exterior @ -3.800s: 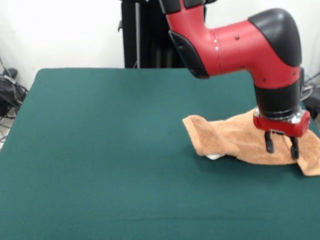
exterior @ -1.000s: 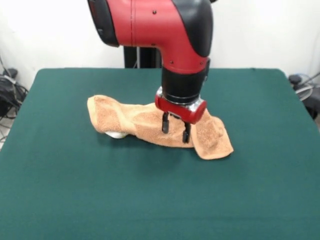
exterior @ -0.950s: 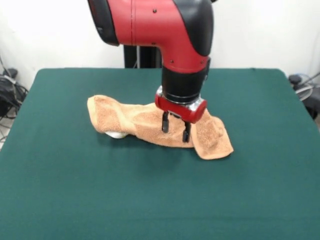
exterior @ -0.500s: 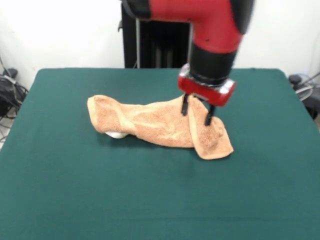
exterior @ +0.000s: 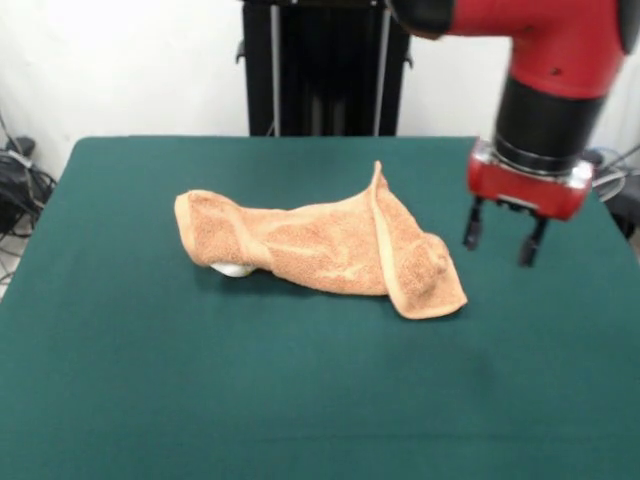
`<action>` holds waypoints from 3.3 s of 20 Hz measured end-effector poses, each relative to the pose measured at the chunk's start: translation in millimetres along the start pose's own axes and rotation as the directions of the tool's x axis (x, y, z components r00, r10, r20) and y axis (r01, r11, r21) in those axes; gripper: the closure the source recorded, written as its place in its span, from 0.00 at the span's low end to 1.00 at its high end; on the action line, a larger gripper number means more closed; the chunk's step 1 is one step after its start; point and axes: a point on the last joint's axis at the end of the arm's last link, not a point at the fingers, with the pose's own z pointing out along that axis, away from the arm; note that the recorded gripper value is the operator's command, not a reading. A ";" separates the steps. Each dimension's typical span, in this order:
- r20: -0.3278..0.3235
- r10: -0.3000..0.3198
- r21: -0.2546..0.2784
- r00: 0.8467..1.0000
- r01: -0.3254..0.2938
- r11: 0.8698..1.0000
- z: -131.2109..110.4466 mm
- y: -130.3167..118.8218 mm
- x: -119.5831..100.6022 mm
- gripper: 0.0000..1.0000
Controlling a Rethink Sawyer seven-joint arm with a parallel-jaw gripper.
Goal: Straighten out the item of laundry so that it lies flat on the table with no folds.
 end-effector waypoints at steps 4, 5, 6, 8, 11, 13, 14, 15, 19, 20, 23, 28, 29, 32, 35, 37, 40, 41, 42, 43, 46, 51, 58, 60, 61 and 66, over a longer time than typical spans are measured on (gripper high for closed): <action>0.032 -0.013 -0.036 0.999 0.014 0.999 9.7 21.9 1.8 0.00; 0.038 -0.014 -0.042 0.999 0.016 0.999 12.1 24.4 1.7 0.00; 0.043 -0.015 -0.047 0.999 0.017 0.999 14.6 27.0 1.7 0.00; 0.059 -0.017 -0.058 0.998 0.021 0.998 23.1 32.5 1.3 0.00; 0.077 -0.025 -0.048 0.997 0.029 0.998 37.4 36.2 3.0 0.00; 0.083 -0.035 -0.027 0.996 0.037 0.999 44.3 37.7 6.8 0.00; 0.087 -0.042 -0.012 0.995 0.043 0.999 48.2 38.4 9.5 0.00; 0.091 -0.048 0.002 0.995 0.048 0.999 50.5 39.8 12.7 0.00; 0.106 -0.061 0.050 0.992 0.056 0.997 52.2 48.0 25.8 0.00; 0.111 -0.059 0.079 0.992 0.050 0.996 50.2 55.3 35.0 0.00; 0.110 -0.027 0.123 0.994 0.013 0.992 44.1 69.6 51.9 0.00; 0.113 0.156 0.213 0.981 -0.178 0.961 21.0 108.9 95.9 0.00; 0.128 0.218 0.236 0.968 -0.243 0.941 15.2 119.1 106.6 0.00; 0.171 0.328 0.264 0.929 -0.364 0.893 7.2 135.7 121.7 0.00; 0.234 0.440 0.255 0.867 -0.492 0.832 4.2 149.5 128.5 0.00; 0.247 0.473 0.235 0.846 -0.526 0.818 5.2 151.5 125.2 0.00; 0.225 0.525 0.143 0.821 -0.561 0.815 12.3 143.3 92.8 0.00; 0.217 0.531 0.128 0.819 -0.563 0.816 13.4 141.7 87.1 0.00; 0.192 0.551 0.061 0.812 -0.570 0.819 17.8 132.5 61.4 0.00; 0.182 0.557 0.026 0.811 -0.570 0.821 20.0 126.3 47.5 0.00; 0.162 0.567 -0.100 0.807 -0.558 0.823 26.9 92.6 -7.7 0.00; 0.155 0.534 -0.210 0.831 -0.500 0.840 35.6 31.4 -67.4 0.00; 0.081 0.455 -0.217 0.887 -0.430 0.876 51.4 -20.8 -75.9 0.00; 0.064 0.450 -0.222 0.891 -0.427 0.877 53.4 -21.4 -73.0 0.00; 0.046 0.446 -0.227 0.894 -0.425 0.876 55.3 -20.6 -69.5 0.00; -0.066 0.438 -0.274 0.897 -0.438 0.856 65.1 -6.9 -49.2 0.00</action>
